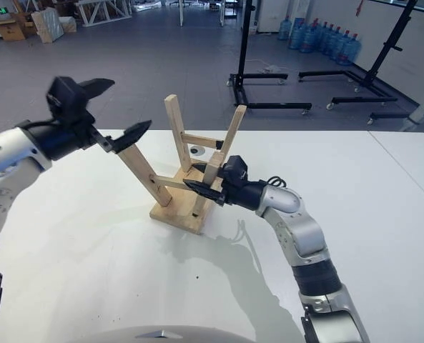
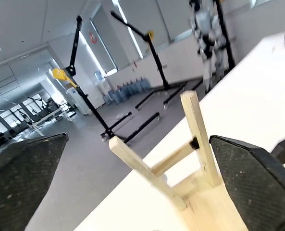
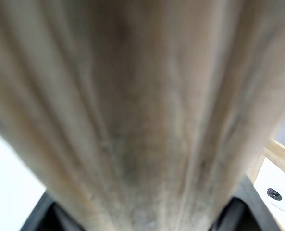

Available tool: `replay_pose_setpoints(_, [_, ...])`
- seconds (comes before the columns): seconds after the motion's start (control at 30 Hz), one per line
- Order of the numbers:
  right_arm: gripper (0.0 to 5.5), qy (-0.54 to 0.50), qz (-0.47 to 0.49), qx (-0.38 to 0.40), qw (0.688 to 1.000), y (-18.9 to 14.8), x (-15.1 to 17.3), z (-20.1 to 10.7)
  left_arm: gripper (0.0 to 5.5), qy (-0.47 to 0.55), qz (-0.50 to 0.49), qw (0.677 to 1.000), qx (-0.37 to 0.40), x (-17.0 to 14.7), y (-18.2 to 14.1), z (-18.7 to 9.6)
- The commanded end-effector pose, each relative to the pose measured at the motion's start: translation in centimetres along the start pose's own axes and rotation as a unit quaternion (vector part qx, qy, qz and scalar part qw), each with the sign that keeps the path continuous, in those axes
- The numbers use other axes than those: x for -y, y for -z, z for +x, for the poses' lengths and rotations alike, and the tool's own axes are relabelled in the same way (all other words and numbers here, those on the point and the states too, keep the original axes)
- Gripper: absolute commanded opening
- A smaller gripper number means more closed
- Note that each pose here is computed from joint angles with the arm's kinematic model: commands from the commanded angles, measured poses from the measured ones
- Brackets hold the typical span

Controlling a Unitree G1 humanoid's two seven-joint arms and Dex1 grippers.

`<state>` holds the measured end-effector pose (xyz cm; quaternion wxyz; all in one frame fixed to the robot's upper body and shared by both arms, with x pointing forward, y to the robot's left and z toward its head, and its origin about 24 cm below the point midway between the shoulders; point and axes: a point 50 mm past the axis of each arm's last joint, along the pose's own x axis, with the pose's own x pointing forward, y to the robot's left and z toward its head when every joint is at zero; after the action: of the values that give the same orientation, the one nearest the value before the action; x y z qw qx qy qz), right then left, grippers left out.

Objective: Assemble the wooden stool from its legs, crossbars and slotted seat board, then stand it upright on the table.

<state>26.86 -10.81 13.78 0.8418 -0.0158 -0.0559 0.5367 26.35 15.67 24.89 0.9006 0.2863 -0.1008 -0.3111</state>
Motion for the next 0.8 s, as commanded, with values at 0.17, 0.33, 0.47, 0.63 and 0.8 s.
replay_pose_setpoints(0.17, [2.05,0.010,-0.006,0.015,1.000,-1.1,-0.2,2.3,5.40,-0.013,0.149,0.989,0.005,1.3,-1.1,2.5])
replay_pose_setpoints(0.33, [2.05,0.017,0.003,0.011,1.000,-0.9,-0.3,3.1,5.40,-0.007,0.191,0.982,0.002,1.3,0.0,3.6])
replay_pose_setpoints(0.47, [2.05,0.017,0.006,0.013,1.000,-0.9,-0.3,3.2,5.40,0.005,0.218,0.976,-0.001,1.7,0.6,3.9])
replay_pose_setpoints(0.63, [2.05,0.020,0.010,0.011,1.000,-0.7,-0.4,3.1,5.40,0.028,0.215,0.976,-0.019,3.0,2.5,4.0])
replay_pose_setpoints(0.8, [2.05,0.015,0.012,0.012,1.000,-0.6,-0.7,3.4,5.40,0.068,0.177,0.979,-0.081,6.5,7.7,3.8])
